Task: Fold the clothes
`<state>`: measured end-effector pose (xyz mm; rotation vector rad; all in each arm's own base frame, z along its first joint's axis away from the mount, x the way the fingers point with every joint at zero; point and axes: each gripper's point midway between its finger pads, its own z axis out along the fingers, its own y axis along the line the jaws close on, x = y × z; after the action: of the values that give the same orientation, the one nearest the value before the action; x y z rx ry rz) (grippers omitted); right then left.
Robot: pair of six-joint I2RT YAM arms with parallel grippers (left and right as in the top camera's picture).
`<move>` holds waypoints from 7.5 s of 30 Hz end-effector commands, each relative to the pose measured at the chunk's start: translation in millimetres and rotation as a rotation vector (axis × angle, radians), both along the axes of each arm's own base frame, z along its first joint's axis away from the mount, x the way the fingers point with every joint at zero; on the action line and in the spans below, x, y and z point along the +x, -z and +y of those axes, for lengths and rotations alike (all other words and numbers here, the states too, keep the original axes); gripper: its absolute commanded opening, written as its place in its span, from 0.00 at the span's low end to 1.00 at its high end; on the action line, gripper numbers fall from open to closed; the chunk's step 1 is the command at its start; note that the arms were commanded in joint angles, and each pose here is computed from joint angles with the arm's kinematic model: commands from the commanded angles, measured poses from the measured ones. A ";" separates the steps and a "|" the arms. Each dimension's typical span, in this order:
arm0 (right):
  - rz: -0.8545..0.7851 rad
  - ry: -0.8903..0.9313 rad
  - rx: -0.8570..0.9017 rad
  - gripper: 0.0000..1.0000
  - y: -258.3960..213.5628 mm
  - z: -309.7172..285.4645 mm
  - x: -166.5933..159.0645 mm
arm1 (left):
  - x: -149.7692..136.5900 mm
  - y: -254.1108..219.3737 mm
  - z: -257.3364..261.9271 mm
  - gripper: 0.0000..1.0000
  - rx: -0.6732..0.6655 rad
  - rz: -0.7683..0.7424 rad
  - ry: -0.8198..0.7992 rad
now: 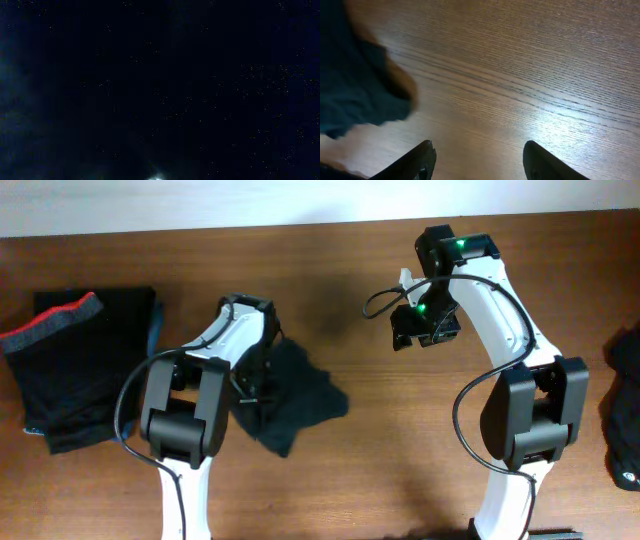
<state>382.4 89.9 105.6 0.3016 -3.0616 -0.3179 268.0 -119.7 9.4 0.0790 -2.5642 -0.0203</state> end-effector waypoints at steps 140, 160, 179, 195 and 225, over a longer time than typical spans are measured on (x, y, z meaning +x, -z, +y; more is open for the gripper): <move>-0.496 0.007 -0.160 0.67 -107.6 9.0 32.9 | 181.8 -199.9 174.3 0.00 -0.092 -0.794 -0.024; -0.472 0.004 -0.166 0.67 -105.1 7.6 27.7 | 144.7 -293.3 232.3 0.00 -0.088 -1.052 -0.169; -0.457 0.001 -0.166 0.67 -103.6 7.6 24.1 | 126.9 -304.6 292.0 0.01 -0.020 -1.112 -0.298; -0.455 0.000 -0.166 0.67 -103.4 7.5 23.7 | 157.4 -288.3 302.9 0.00 -0.032 -1.145 -0.285; -0.451 -0.001 -0.168 0.68 -103.1 7.2 22.8 | 109.2 -223.4 359.4 0.02 0.112 -0.849 -0.415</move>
<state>403.8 101.0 203.0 0.4183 -3.4815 0.0001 387.6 223.4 228.9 0.8038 -3.3341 0.2038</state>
